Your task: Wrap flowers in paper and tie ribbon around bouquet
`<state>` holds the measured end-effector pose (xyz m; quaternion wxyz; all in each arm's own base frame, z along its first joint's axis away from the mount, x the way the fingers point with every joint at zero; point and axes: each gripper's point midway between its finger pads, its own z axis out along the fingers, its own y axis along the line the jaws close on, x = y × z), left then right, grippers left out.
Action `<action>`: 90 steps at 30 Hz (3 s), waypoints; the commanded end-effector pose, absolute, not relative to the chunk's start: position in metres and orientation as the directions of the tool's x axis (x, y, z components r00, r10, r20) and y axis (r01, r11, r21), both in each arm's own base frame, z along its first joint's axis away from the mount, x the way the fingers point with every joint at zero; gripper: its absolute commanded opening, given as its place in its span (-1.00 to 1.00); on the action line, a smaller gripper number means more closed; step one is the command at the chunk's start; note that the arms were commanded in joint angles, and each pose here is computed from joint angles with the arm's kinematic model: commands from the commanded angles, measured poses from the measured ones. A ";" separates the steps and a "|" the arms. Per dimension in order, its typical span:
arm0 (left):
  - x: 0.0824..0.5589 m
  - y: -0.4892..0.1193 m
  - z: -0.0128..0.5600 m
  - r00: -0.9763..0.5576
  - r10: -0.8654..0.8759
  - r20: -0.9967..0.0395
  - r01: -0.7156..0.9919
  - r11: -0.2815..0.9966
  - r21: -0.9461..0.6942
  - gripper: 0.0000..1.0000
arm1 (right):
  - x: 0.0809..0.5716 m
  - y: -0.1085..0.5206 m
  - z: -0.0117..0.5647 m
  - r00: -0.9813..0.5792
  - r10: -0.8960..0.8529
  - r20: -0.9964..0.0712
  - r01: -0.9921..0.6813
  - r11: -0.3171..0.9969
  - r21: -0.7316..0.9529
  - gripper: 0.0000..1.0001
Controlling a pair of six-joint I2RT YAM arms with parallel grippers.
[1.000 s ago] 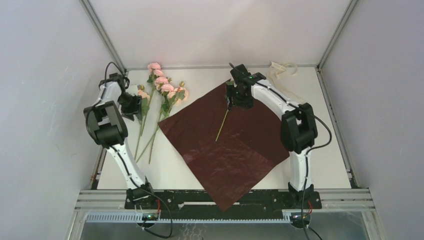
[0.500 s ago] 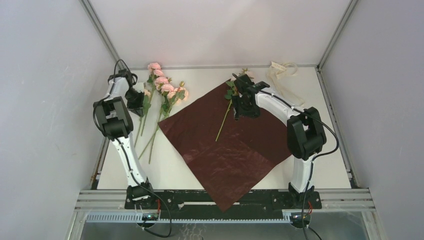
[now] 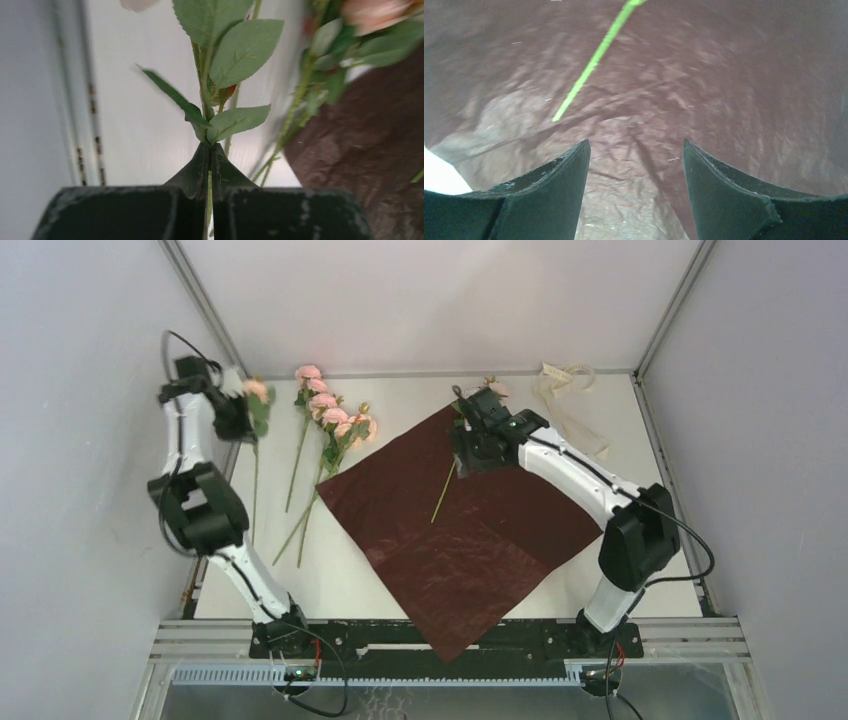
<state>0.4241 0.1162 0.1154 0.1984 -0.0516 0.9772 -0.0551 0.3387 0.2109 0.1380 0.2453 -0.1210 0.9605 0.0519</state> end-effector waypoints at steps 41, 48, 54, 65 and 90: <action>0.351 -0.183 0.276 -0.356 0.295 -0.887 0.734 0.675 -0.070 -1.00 | 0.173 0.217 0.318 -0.524 0.056 -0.850 -0.610 0.672 0.421 0.96; 0.338 -0.224 0.191 -0.283 0.584 -0.760 0.833 0.543 0.107 -1.00 | 0.219 0.177 0.324 -0.592 0.305 -0.746 -0.380 0.711 0.592 0.86; 0.323 -0.248 0.134 -0.533 0.491 -0.689 0.781 0.599 -0.177 -1.00 | 0.240 0.237 0.226 -0.812 0.289 -0.507 -0.189 0.691 0.697 0.80; 0.296 -0.280 0.103 -0.781 0.254 -0.571 0.587 0.610 -0.532 -1.00 | 0.222 0.316 0.135 -0.869 0.295 -0.397 -0.097 0.685 0.722 0.83; 0.307 -0.234 0.172 -0.736 0.264 -0.623 0.626 0.616 -0.479 0.31 | 0.246 0.365 0.121 -0.880 0.115 -0.461 -0.289 0.641 0.711 -1.00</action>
